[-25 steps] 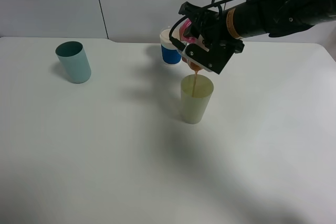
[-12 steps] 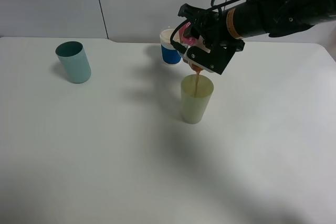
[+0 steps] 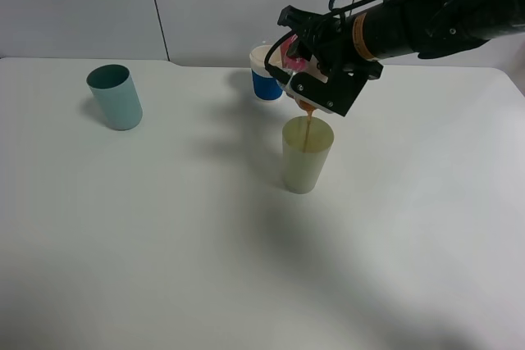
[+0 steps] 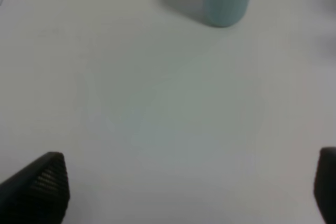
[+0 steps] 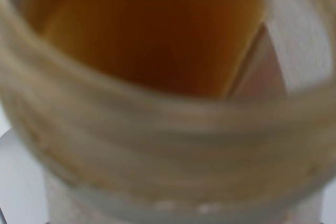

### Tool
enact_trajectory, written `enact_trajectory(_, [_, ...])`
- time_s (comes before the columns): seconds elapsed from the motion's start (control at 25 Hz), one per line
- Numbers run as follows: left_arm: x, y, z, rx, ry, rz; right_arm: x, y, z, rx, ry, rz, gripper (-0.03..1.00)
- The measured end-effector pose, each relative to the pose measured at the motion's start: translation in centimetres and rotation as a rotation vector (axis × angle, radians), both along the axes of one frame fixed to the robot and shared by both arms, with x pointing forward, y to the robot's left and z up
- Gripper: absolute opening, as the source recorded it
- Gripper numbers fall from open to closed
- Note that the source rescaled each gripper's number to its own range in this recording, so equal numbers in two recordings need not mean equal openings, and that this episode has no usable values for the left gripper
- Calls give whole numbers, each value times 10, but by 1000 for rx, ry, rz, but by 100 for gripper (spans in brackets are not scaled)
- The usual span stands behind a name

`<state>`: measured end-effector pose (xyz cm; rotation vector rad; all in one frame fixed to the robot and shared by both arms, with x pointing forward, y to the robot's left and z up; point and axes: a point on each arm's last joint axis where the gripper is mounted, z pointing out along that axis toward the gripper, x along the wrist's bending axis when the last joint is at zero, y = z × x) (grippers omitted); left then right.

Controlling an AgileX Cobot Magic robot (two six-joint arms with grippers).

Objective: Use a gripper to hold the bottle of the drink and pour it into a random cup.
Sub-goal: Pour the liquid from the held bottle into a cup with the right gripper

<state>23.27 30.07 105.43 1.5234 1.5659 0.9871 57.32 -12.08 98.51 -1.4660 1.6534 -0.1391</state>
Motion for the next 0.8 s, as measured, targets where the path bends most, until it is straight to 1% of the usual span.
enact_trajectory(0.28, [0, 0, 0, 0, 0, 0, -3, 6, 0, -28, -20, 42, 2])
enact_trajectory(0.8, [0, 0, 0, 0, 0, 0, -2, 5, 0, -39, -30, 22, 2])
